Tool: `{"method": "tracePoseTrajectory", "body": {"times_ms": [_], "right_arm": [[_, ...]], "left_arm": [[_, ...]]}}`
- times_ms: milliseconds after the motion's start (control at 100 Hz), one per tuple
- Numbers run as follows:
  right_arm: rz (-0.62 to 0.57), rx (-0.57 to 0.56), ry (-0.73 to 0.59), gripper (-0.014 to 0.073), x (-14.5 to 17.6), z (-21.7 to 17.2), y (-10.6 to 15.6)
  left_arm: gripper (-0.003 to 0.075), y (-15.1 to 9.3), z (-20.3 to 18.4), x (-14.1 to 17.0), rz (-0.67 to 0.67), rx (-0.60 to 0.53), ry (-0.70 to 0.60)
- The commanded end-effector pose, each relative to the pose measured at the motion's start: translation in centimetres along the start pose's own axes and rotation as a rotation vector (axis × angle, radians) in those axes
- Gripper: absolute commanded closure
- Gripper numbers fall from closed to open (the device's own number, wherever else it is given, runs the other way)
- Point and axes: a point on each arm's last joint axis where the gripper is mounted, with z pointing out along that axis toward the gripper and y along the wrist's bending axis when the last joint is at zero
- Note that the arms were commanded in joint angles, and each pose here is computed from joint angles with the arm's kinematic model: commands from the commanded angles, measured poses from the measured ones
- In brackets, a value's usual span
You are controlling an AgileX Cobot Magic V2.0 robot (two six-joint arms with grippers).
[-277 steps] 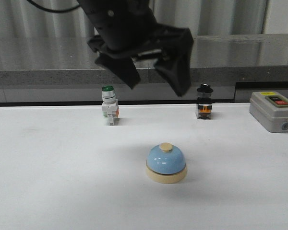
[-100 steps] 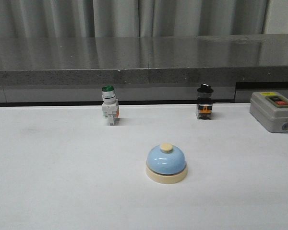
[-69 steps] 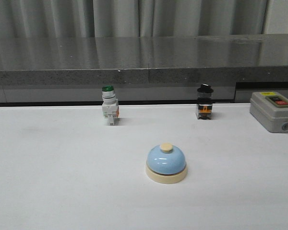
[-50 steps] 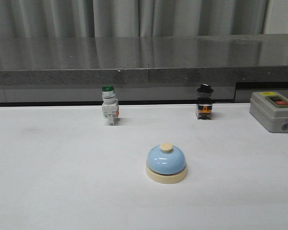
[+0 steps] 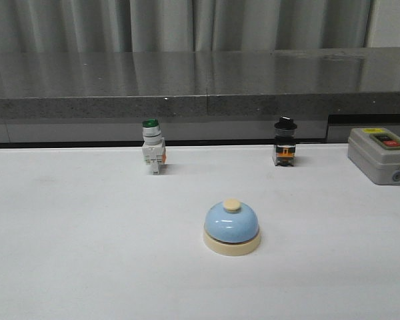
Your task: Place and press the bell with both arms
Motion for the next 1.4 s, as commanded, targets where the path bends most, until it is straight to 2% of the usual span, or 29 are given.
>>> {"method": "tracePoseTrajectory", "body": {"times_ms": [0,210,380,660,1390], "right_arm": [[-0.010,-0.002,-0.121,0.0655,-1.4,-0.3,0.1],[-0.010,-0.002,-0.121,0.0655,-1.4,-0.3,0.1],[-0.010,-0.002,-0.120,0.0655,-1.4,-0.3,0.1],[-0.010,-0.002,-0.121,0.0655,-1.4,-0.3,0.1],[-0.010,-0.002,-0.121,0.0655,-1.4,-0.3,0.1]], "left_arm": [[0.0741,0.2,-0.5,0.5,-0.014,-0.037,-0.100],[0.0741,0.4,-1.3,5.0,-0.062,-0.069,-0.119],[0.0741,0.5,-1.1,6.6,-0.064,-0.078,-0.142],[0.0741,0.5,-0.7,7.7,-0.047,-0.078,-0.162],[0.0741,0.5,-0.8,7.6,-0.048,-0.076,-0.178]]}}
